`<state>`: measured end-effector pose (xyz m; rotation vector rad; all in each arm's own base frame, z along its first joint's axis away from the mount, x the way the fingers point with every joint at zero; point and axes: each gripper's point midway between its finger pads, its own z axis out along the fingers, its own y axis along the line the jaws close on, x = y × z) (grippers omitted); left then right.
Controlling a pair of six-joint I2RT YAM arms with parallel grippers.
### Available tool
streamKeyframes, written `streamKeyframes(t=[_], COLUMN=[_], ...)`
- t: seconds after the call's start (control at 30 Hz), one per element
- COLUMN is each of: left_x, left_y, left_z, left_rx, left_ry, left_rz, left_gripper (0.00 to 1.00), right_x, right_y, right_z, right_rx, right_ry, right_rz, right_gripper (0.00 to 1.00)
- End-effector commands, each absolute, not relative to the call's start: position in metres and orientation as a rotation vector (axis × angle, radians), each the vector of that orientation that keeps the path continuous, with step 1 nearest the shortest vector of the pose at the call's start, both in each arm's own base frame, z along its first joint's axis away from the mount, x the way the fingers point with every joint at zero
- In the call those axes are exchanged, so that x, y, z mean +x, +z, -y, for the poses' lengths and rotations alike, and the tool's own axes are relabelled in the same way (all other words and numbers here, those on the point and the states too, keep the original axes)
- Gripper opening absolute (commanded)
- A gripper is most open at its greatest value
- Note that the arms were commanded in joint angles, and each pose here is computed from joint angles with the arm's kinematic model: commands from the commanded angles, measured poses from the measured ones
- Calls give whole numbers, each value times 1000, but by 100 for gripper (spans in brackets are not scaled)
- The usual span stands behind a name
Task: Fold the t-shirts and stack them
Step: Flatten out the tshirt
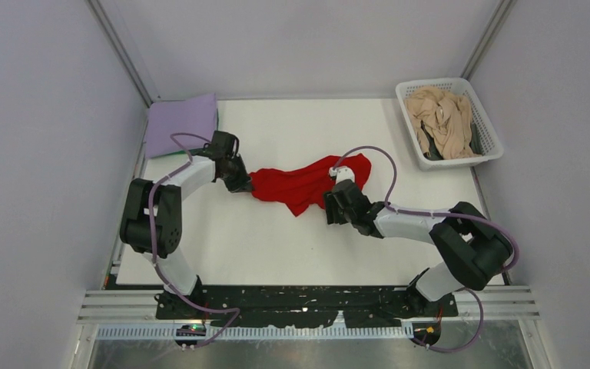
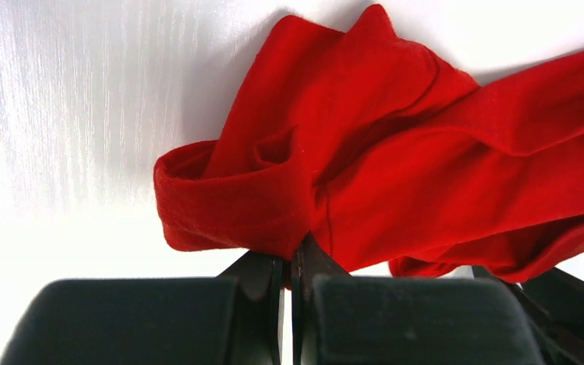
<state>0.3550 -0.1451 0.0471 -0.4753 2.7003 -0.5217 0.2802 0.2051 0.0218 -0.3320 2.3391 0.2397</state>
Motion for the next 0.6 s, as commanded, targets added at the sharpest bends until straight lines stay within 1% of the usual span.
streamKeyframes(t=[0.0,0.03,0.07,0.13,0.17,0.2,0.23,0.27,0.3,0.33,0.37,0.4,0.47,0.5,0.53,0.57], left_x=[366,367,369,375,379,382,385,386,388,389,389,388,382,378,373,366], left_y=[72,76,82,100,112,126,141,158,176,196,216,236,281,302,321,341], left_z=[157,159,161,162,161,160,159,158,158,158,158,158,160,161,162,162], left_rx=[-426,-418,-409,-389,-374,-358,-342,-322,-305,-284,-261,-237,-177,-151,-124,-97], left_ry=[-618,-631,-642,-646,-642,-639,-636,-637,-643,-650,-659,-670,-699,-709,-717,-724], left_rz=[-2607,-2598,-2585,-2542,-2512,-2480,-2441,-2396,-2347,-2292,-2237,-2183,-2063,-2015,-1971,-1924], left_gripper=[0,0,0,0,0,0,0,0,0,0,0,0,0,0,0,0], right_x=[305,310,313,322,328,329,335,334,338,336,338,335,330,328,321,317], right_y=[27,31,34,52,72,81,107,116,145,154,184,194,252,267,295,307], right_z=[-201,-199,-199,-195,-194,-190,-188,-183,-177,-169,-167,-162,-158,-156,-156,-154], right_rx=[-230,-214,-209,-190,-173,-200,-181,-218,-216,-222,-225,-236,-231,-259,-270,-300], right_ry=[142,125,112,78,71,43,38,-3,-32,-75,-72,-87,-41,-44,-2,-3], right_rz=[-2271,-2254,-2242,-2192,-2148,-2135,-2078,-2067,-2011,-2008,-1953,-1946,-1844,-1813,-1764,-1747], right_gripper=[45,33,15,6,6,5,5,5,5,5,5,5,5,5,5,5])
